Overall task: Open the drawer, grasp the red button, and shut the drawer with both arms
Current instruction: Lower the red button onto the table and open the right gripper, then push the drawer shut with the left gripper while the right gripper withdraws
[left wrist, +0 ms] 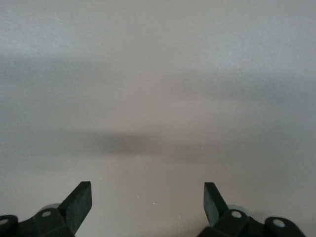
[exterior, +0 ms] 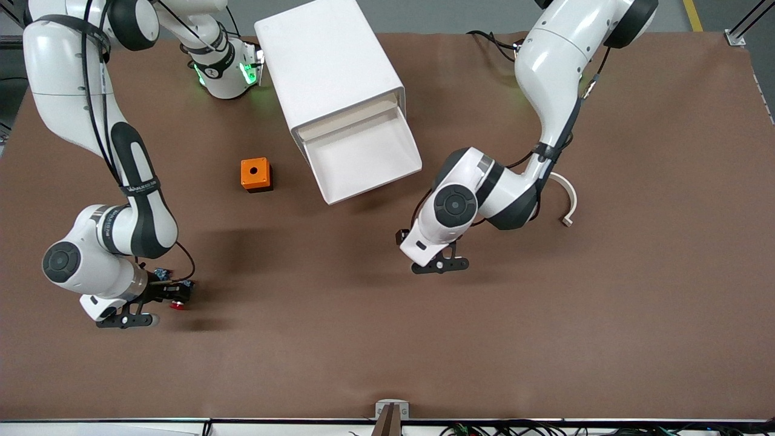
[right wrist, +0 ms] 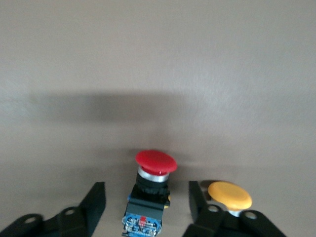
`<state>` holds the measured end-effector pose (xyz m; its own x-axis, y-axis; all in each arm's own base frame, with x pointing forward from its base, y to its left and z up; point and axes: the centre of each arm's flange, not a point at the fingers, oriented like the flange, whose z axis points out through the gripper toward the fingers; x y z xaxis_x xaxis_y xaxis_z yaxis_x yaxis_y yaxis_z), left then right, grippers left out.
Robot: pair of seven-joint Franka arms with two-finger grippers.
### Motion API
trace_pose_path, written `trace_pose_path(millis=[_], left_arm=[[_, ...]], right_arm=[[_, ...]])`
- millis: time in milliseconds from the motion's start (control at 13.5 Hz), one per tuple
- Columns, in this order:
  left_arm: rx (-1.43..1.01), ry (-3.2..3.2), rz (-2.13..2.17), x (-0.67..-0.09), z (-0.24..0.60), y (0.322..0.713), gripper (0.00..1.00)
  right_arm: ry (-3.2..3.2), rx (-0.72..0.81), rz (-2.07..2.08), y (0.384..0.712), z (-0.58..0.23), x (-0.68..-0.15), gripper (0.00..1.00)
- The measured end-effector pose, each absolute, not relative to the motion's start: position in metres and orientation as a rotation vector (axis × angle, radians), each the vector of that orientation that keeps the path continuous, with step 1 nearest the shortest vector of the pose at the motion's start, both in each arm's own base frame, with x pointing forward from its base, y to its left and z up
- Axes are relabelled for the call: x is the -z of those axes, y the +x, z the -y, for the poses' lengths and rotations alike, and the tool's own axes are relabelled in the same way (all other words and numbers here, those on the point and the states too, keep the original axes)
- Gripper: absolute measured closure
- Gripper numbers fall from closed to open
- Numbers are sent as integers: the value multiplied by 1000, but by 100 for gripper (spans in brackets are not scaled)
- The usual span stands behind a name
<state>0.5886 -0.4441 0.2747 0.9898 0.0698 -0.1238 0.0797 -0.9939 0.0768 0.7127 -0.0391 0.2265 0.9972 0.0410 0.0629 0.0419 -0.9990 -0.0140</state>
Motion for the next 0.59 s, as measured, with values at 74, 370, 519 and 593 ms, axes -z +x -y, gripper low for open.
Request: trace_pose_path(millis=[74, 370, 519, 593], left_arm=[[165, 3044, -103, -276, 450, 586, 0], [111, 3019, -47, -279, 477, 571, 0], [117, 3017, -29, -278, 488, 562, 0], [128, 3014, -39, -278, 495, 555, 0]], right_arm=[[-3123, 119, 70, 716, 39, -237, 7], [-3112, 146, 92, 718, 36, -303, 0], [-3103, 146, 107, 711, 35, -354, 0], [-3099, 157, 130, 707, 34, -379, 0]])
